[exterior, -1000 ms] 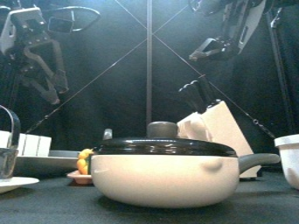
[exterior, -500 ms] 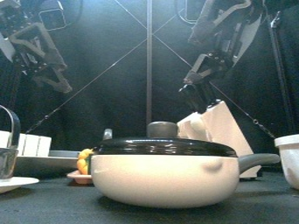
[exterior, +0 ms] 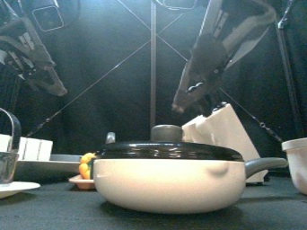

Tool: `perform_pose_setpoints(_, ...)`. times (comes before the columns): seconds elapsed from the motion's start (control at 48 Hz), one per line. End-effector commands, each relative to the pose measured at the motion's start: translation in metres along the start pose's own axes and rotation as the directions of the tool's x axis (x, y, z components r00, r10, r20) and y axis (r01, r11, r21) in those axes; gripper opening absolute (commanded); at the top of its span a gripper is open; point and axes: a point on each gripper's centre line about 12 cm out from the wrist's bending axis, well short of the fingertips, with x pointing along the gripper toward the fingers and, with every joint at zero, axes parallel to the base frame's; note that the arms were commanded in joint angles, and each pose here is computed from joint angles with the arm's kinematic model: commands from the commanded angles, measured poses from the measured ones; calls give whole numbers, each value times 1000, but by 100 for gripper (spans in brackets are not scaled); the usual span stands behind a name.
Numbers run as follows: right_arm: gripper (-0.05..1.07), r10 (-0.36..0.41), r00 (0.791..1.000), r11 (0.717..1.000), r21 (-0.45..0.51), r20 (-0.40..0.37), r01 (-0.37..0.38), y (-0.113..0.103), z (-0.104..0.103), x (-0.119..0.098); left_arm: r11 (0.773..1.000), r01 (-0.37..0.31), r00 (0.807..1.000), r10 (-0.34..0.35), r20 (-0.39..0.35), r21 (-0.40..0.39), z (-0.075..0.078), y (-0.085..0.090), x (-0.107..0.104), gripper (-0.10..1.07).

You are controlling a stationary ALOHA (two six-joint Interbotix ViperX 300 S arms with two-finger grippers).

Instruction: Grab pot lid

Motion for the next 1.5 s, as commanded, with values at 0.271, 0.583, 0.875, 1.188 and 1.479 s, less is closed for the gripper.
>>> perform_pose_setpoints(0.271, 104, -88, 995, 991, -102, -41, 83, 23, 21, 21, 978, 74, 995, -84, 45, 193, 16, -14, 1, 95)
perform_pose_setpoints(0.583, 104, -90, 995, 992, -95, -42, 86, 23, 23, 23, 923, 109, 993, -117, 1, 368, 21, -39, 25, 95)
perform_pose_setpoints(0.875, 104, -98, 994, 992, -85, -50, 93, 15, 21, 26, 927, 91, 995, -98, 3, 363, 23, -39, 29, 95)
perform_pose_setpoints(1.188, 104, -72, 997, 997, -19, -40, 71, 4, 23, 29, 932, 91, 995, -95, -6, 350, 20, -37, 29, 95)
perform_pose_setpoints(1.479, 104, -78, 995, 997, -3, -58, 78, -1, 18, 34, 936, 91, 996, -92, -13, 339, 17, -36, 29, 95)
